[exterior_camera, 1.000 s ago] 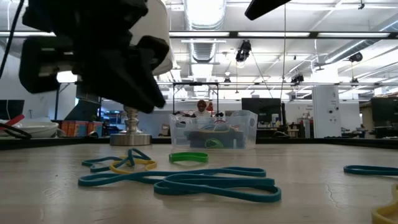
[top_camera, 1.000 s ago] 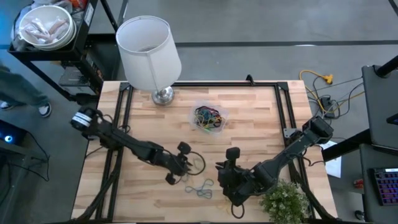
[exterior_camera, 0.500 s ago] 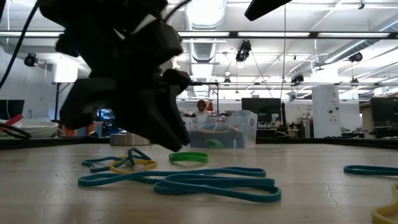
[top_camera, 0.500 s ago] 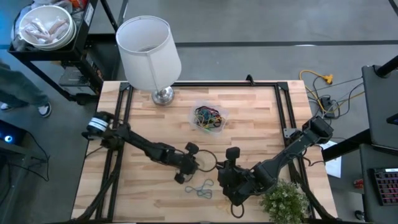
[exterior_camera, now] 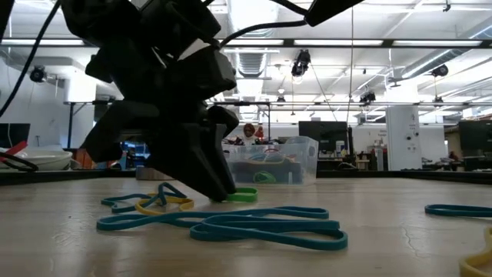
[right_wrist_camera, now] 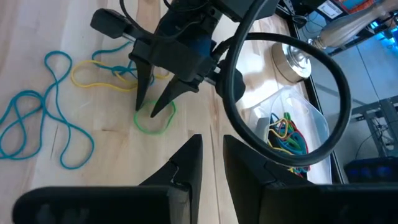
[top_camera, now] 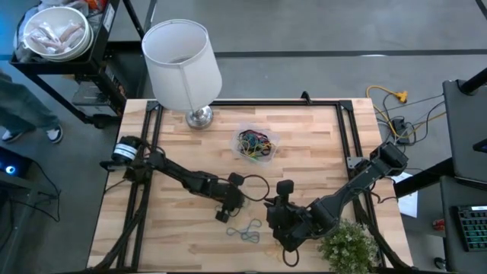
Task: Pick and place rubber bands into bin
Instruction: Put the green rubber bands into the bin
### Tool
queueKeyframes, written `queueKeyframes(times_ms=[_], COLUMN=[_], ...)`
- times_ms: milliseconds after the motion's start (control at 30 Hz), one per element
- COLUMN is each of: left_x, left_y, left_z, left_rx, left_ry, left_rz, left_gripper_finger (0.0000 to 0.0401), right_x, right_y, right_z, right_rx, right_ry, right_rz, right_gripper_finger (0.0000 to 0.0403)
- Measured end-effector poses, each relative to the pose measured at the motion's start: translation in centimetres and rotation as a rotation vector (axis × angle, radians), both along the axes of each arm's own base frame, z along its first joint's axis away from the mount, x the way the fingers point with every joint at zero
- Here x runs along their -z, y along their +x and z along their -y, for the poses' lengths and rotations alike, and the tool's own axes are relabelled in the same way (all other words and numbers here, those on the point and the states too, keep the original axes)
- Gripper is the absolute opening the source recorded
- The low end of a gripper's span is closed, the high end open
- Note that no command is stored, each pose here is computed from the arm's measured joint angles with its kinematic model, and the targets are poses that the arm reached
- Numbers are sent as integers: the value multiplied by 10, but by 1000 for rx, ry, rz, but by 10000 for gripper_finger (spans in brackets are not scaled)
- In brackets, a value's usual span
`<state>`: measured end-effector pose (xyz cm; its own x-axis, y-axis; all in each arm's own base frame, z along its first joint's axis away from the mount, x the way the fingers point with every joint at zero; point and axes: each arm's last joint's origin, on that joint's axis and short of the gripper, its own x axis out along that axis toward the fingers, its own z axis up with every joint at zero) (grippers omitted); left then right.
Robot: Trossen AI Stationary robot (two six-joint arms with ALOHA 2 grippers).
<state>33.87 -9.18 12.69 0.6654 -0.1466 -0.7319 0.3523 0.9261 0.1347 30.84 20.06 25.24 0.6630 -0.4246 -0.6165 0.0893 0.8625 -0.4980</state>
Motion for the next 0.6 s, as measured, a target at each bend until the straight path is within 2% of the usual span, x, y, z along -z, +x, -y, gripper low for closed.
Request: queueKeyframes(times_ms=[500, 600], left_x=[2, 2], left_y=[-2, -3], left_z=[0, -1], left_rx=[41, 44], left_ry=[-44, -42], left_rz=[-46, -50], left_gripper_finger=[78, 59], right_x=[0, 0], right_y=[0, 0], right_z=[0, 0], right_rx=[0, 0], right_ry=[0, 0], right_rz=[0, 0], right_gripper_finger=[59, 59])
